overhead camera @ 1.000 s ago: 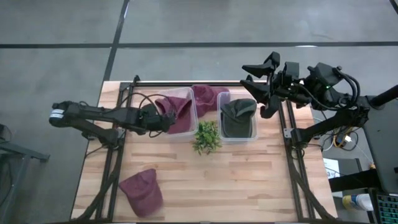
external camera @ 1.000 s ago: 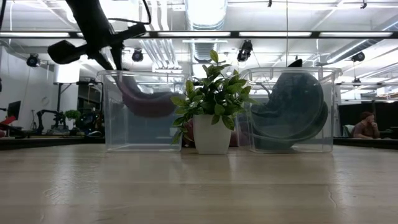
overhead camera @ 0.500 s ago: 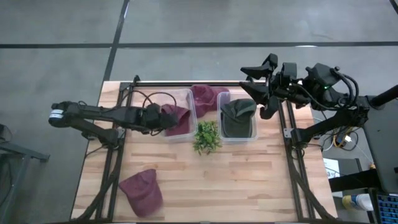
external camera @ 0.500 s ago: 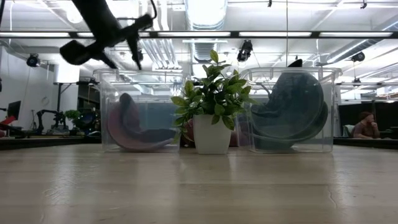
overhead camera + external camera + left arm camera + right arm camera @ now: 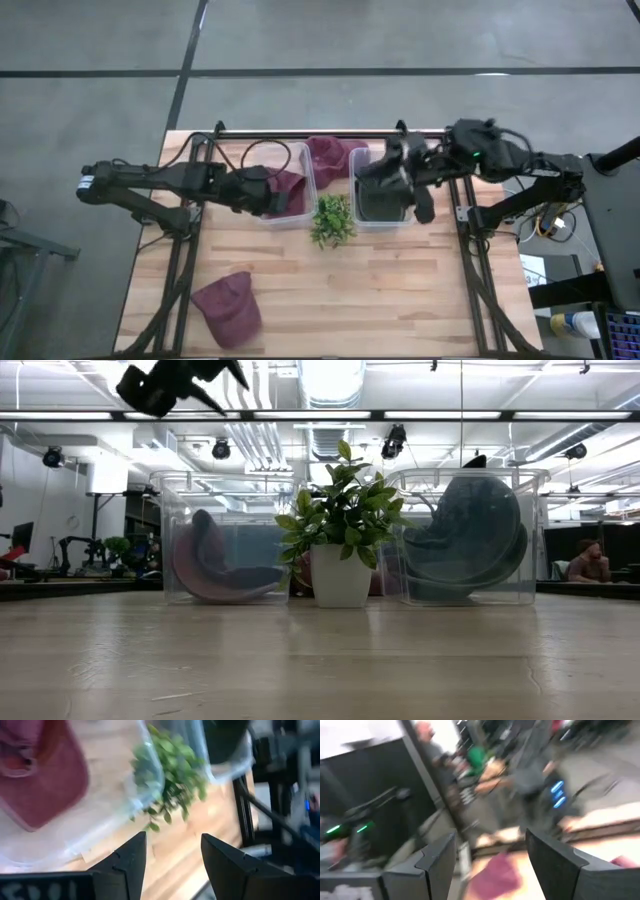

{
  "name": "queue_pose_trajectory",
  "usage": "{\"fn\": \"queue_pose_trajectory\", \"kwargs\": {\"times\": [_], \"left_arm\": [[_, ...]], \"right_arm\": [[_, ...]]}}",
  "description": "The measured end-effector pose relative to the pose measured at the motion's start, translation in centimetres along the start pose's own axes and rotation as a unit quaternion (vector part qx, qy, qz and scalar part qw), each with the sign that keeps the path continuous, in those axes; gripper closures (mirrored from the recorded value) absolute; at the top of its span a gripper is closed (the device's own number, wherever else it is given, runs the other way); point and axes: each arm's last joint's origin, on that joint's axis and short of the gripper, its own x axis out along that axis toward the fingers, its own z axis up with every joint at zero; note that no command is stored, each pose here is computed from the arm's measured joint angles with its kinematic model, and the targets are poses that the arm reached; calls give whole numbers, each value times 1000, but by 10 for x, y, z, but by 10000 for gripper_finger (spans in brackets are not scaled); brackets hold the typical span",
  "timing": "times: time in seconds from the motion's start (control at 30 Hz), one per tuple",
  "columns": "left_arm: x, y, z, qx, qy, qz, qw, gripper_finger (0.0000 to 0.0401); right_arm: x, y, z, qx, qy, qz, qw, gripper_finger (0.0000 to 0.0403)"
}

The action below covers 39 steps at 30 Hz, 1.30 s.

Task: Pick & Place hat
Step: Put the bottom red cap into the left transparent bin

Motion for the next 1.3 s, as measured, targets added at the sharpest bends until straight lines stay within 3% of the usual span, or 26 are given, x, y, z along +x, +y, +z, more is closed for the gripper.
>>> {"fn": "queue_pose_trajectory", "kwargs": {"times": [0.1, 0.23, 0.47, 0.67, 0.83, 0.97, 1.13, 1.3], "left_arm": [[-5, -6, -3, 45, 24, -19, 999, 220], [-9, -10, -9, 95, 74, -44, 992, 220], [-13, -12, -26, 157, 178, -82, 968, 220], [-19, -15, -57, 188, 242, -98, 947, 220], [-29, -16, -89, 198, 293, -100, 930, 220], [-39, -15, -115, 179, 275, -86, 941, 220], [-45, -12, -151, 161, 218, -75, 960, 220], [-38, -11, -192, 158, 196, -78, 965, 220]], "right_arm": [[17, 5, -15, 43, 51, 53, 996, 175], [42, 12, -37, 78, 106, 77, 988, 175], [90, 20, -81, 186, 193, 63, 961, 175], [121, 30, -121, 218, 257, 51, 940, 175], [132, 36, -139, 261, 286, 37, 921, 175], [133, 39, -142, 263, 291, 42, 919, 175], [127, 42, -140, 224, 306, 71, 922, 175], [115, 41, -142, 185, 353, 82, 914, 175]]}}
